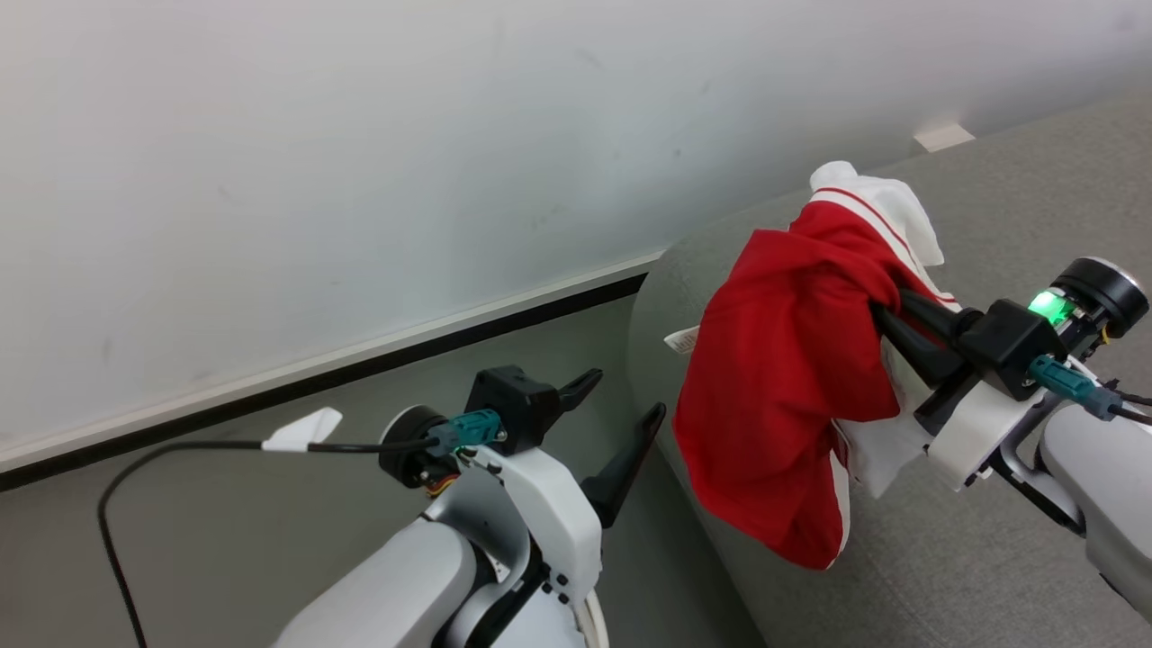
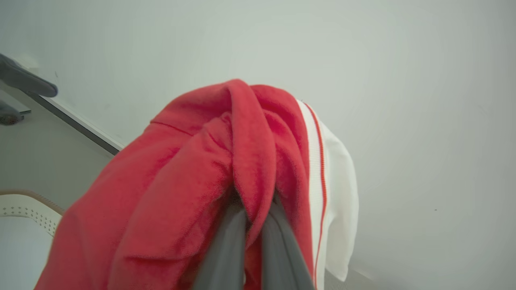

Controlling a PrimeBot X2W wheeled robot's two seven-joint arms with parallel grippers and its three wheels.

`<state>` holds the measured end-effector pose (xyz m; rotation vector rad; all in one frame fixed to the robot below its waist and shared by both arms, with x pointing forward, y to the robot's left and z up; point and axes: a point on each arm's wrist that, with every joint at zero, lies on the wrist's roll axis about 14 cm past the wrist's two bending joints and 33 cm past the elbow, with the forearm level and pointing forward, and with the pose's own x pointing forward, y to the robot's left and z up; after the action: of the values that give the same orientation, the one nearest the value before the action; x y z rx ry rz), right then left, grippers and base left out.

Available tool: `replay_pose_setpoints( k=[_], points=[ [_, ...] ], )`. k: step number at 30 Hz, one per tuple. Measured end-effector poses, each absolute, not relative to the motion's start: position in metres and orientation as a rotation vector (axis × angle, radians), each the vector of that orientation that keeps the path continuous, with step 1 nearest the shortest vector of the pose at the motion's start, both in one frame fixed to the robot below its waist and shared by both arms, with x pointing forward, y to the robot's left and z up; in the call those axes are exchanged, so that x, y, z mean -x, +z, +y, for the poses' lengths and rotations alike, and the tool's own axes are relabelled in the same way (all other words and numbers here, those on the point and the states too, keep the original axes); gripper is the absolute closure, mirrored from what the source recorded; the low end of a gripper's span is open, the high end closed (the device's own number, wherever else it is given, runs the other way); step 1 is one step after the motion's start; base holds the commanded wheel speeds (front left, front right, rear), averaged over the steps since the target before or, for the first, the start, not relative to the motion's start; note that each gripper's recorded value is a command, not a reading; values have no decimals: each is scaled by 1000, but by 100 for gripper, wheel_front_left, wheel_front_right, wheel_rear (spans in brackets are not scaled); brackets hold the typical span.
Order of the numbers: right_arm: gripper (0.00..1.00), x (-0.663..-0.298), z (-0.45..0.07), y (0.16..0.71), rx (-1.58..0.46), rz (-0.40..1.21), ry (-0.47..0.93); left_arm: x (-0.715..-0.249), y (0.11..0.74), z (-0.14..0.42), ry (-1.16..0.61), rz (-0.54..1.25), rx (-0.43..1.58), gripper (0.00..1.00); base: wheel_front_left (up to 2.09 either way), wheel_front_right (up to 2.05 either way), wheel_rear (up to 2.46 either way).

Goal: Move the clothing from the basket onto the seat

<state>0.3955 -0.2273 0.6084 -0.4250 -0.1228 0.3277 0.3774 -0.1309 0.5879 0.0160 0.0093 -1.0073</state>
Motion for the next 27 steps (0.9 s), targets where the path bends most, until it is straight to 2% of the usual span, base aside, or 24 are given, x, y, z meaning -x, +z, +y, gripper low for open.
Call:
replay_pose_setpoints(
  k=[7, 14, 20, 27],
  points=[
    [100, -384, -256, 617, 447, -120, 261, -372, 588, -150, -1061, 8, -13, 0, 0, 0, 0],
    [100, -395, -276, 625, 451, -124, 215, -373, 585, -156, -1092, 19, -6, 0, 0, 0, 0],
    [100, -426, -314, 670, 502, -191, 121, -390, 586, -160, -1118, 9, -15, 0, 0, 0, 0],
    [100, -483, -362, 707, 571, -228, 3, -434, 571, -159, -1121, 8, -10, 0, 0, 0, 0]
  ],
)
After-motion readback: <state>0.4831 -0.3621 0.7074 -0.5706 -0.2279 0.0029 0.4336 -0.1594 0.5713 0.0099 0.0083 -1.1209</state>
